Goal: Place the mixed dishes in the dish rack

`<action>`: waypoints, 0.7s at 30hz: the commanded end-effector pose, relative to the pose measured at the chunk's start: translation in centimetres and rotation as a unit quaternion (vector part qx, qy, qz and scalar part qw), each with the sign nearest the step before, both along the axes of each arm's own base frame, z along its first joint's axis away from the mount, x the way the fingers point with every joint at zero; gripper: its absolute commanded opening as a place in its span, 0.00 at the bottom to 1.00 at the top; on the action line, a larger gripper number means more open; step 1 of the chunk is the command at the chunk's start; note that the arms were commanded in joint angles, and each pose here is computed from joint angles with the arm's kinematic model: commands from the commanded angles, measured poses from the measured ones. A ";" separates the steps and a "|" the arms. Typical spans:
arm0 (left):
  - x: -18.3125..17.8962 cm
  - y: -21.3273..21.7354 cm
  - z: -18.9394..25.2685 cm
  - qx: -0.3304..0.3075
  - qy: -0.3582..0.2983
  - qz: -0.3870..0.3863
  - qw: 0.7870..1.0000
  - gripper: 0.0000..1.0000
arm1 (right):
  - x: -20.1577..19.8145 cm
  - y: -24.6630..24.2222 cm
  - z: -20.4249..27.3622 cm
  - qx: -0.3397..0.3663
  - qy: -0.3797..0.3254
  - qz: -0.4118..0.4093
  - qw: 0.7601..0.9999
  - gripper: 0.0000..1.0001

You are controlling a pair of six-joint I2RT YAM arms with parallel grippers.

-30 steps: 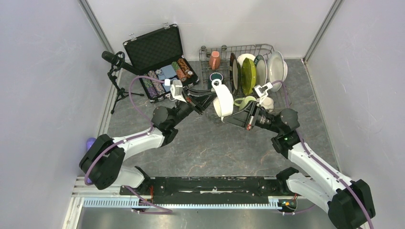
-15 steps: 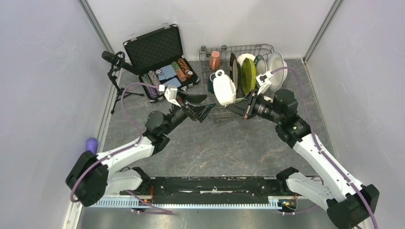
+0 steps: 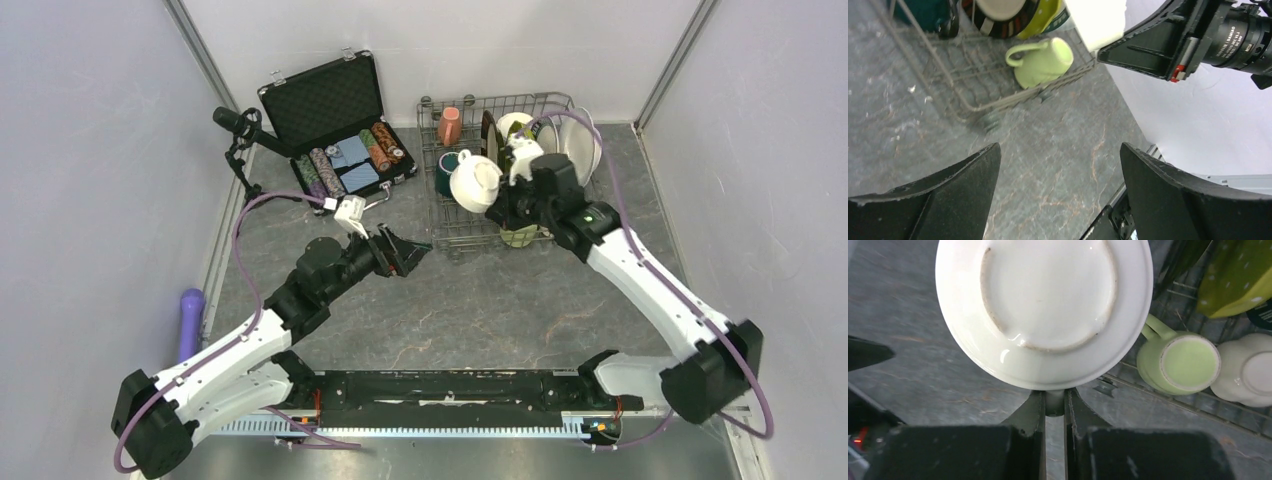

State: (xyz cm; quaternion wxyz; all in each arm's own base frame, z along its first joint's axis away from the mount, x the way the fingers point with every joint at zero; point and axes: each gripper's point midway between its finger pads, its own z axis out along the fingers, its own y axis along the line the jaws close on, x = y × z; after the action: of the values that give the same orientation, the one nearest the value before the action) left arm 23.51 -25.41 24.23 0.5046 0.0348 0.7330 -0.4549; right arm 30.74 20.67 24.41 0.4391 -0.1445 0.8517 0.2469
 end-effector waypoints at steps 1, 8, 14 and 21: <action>-0.7 0.9 -3.0 0.006 0.087 0.025 0.996 0.93 | 2.4 0.2 1.1 -0.112 -0.060 -0.010 0.992 0.00; -1.0 1.1 -4.5 0.026 0.112 0.025 0.993 0.94 | 5.1 0.8 -1.8 -0.220 -0.052 0.004 0.974 0.00; -0.9 1.6 -4.6 0.041 0.109 0.034 0.993 0.94 | 7.2 1.2 -4.2 -0.292 -0.031 0.034 0.955 0.00; -1.1 1.9 -5.5 0.039 0.121 0.041 0.991 0.94 | 8.9 2.7 -6.1 -0.316 -0.022 0.081 0.945 0.00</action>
State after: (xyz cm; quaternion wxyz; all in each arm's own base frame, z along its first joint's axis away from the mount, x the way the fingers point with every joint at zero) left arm 22.27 -23.75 18.17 0.4219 -0.0141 0.8134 -0.4001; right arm 37.20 22.21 15.24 0.3179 -0.3242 0.8910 -0.0014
